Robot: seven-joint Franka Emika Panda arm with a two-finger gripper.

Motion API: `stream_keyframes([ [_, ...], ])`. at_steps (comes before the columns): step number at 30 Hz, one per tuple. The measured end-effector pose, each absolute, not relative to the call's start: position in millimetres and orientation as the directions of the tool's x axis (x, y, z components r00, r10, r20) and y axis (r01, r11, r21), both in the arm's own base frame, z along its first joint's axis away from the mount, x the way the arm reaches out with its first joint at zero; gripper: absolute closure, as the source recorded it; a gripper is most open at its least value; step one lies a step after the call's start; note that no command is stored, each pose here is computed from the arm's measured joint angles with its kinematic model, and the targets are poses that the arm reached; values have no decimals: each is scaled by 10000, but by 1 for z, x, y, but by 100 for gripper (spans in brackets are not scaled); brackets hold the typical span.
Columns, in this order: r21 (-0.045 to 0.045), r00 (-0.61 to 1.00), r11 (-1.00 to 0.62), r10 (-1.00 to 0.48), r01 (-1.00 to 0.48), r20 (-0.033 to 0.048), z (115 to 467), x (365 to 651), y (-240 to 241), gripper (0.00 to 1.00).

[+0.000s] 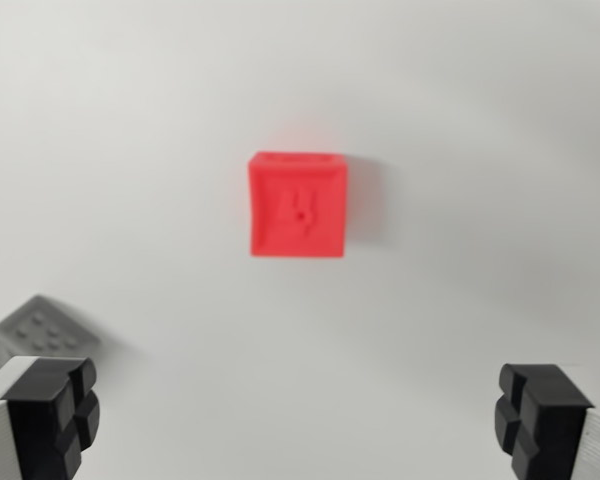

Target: Destack cube

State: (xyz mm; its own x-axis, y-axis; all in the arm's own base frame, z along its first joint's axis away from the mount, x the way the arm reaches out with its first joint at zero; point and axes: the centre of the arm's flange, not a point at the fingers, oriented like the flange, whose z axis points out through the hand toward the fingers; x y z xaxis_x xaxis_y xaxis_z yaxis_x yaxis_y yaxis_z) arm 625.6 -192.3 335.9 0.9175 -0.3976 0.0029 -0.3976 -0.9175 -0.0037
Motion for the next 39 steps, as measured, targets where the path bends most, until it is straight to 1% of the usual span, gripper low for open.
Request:
stream_keyframes([
  [6,-38,9177,-9177,-3972,-3972,19,357,626,-192,0],
  [11,-45,9177,-9177,-3972,-3972,26,376,626,-192,0],
  [13,-48,9177,-9177,-3973,-3973,33,382,626,-192,0],
  [17,-49,9177,-9177,-3973,-3973,15,392,626,-192,0],
  [19,-51,9177,-9177,-3973,-3973,19,396,626,-192,0],
  [29,-57,9177,-9177,-3973,-3973,21,412,626,-192,0],
  [39,-56,9177,-9177,-3973,-3973,17,413,626,-192,0],
])
